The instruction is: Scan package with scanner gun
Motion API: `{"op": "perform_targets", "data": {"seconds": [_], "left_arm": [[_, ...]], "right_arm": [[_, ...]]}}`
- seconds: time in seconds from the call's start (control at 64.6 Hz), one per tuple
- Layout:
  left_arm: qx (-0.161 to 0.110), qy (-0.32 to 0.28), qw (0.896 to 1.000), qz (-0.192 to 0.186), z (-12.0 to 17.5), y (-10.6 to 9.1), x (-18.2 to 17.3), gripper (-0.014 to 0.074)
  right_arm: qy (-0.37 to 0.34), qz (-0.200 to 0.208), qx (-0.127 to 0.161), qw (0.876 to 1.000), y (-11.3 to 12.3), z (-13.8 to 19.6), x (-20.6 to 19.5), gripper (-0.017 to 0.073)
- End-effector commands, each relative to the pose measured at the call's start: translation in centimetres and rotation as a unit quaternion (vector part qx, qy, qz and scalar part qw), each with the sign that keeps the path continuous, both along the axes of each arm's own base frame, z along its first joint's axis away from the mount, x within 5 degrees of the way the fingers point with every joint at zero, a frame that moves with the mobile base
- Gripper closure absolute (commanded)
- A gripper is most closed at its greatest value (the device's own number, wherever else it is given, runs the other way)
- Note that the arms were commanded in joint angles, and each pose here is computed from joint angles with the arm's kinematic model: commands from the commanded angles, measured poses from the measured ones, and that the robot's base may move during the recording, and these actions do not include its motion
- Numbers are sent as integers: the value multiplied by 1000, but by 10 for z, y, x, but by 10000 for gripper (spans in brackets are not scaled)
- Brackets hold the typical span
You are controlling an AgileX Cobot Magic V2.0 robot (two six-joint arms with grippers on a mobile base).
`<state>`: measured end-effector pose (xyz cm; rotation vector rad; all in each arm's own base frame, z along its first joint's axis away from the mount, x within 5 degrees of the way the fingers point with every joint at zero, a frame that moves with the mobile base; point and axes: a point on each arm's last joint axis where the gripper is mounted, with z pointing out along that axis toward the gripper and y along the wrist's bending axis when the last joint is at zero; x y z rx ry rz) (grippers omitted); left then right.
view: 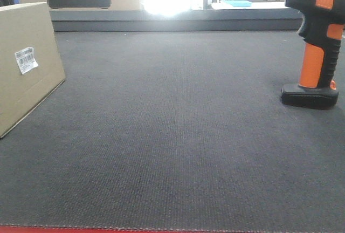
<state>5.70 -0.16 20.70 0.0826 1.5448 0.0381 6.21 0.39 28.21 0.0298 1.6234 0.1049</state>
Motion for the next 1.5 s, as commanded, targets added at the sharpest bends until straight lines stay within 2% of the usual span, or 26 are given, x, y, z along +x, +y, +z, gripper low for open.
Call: {"op": "perform_targets", "data": {"seconds": [0.0, 0.155, 0.418, 0.557, 0.82, 0.913, 1.021, 1.145, 1.161, 1.176, 1.486], "left_arm": [[-8, -15, 1000, -2, 3, 0, -1, 704], [-8, -15, 1000, -2, 3, 0, -1, 704], [-8, -15, 1000, -2, 3, 0, -1, 704], [-8, -15, 1000, -2, 3, 0, -1, 704], [-8, -15, 1000, -2, 3, 0, -1, 704], [-8, -15, 1000, -2, 3, 0, -1, 704], [-8, -15, 1000, -2, 3, 0, -1, 704], [-8, -15, 1000, -2, 3, 0, -1, 704], [-8, -15, 1000, -2, 3, 0, -1, 704], [-8, -15, 1000, -2, 3, 0, -1, 704], [-8, -15, 1000, -2, 3, 0, -1, 704]], "right_arm": [[-12, -4, -5, 1000, -1, 2, -1, 712], [-12, -4, -5, 1000, -1, 2, -1, 712], [-16, -40, -45, 998, -6, -4, 1, 712], [15, -57, -29, 998, -8, -33, 3, 712], [24, -53, 6, 998, -6, -85, -6, 712], [25, -56, 4, 998, -6, -86, -6, 712], [26, -60, -17, 998, -7, -86, -6, 712], [26, -70, -18, 997, -8, -86, -6, 712], [-47, -83, -20, 995, -10, -73, -6, 712], [-45, -84, -44, 994, -10, -73, -6, 712], [-50, -89, -37, 994, -11, -72, -6, 712]]}}
